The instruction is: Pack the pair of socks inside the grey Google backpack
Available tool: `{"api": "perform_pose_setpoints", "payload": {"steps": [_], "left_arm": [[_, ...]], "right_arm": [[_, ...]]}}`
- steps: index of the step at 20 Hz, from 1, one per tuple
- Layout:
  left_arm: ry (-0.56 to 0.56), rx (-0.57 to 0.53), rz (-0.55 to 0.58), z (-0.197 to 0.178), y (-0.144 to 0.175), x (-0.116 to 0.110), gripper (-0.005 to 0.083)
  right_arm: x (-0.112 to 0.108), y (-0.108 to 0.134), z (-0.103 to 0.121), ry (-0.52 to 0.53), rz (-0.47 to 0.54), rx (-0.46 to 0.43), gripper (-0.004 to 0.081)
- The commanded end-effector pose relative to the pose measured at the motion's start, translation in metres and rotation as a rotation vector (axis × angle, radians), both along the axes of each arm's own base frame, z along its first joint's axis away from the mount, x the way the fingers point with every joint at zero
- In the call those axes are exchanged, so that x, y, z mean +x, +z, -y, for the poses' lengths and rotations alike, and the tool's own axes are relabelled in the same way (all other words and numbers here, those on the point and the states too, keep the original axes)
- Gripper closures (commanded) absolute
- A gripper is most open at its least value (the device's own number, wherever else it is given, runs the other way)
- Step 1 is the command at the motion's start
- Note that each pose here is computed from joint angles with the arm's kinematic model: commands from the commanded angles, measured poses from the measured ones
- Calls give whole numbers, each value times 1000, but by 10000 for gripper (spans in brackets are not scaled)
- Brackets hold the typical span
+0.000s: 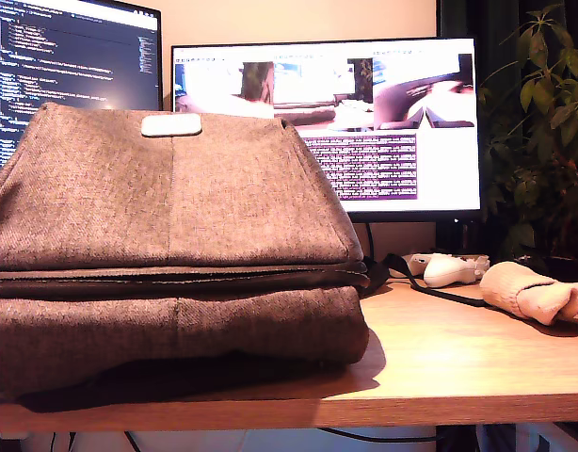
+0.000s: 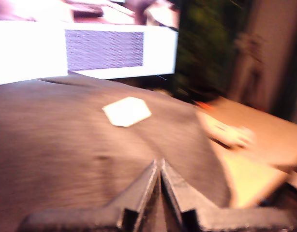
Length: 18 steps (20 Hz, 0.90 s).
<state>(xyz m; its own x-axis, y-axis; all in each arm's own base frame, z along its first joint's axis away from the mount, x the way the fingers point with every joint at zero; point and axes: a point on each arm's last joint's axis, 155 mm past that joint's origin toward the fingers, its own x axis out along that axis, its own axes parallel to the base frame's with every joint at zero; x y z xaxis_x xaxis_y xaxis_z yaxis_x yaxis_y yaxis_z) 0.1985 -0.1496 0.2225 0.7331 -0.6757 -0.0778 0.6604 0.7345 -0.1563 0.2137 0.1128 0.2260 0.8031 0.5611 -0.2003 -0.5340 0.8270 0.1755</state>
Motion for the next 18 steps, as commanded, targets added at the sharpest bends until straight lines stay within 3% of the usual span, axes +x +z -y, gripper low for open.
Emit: {"api": "perform_pose_setpoints", "payload": {"steps": [1, 4, 9, 11, 14, 18], "left_arm": [[-43, 6, 1, 9, 5, -3, 797], [-98, 28, -2, 20, 2, -9, 797], [-140, 32, -4, 28, 1, -15, 797], [-145, 32, -5, 28, 0, -16, 797], [-145, 32, -7, 28, 0, -16, 797], [-145, 35, -15, 28, -2, -16, 797]], "right_arm": [[2, 0, -13, 60, -66, -6, 783], [7, 5, -39, 176, -162, -27, 782], [26, 21, -87, 344, -177, -133, 716], [35, 26, -105, 397, -175, -168, 592], [45, 25, -134, 475, -163, -234, 315], [67, 15, -157, 493, -136, -342, 226]]}}
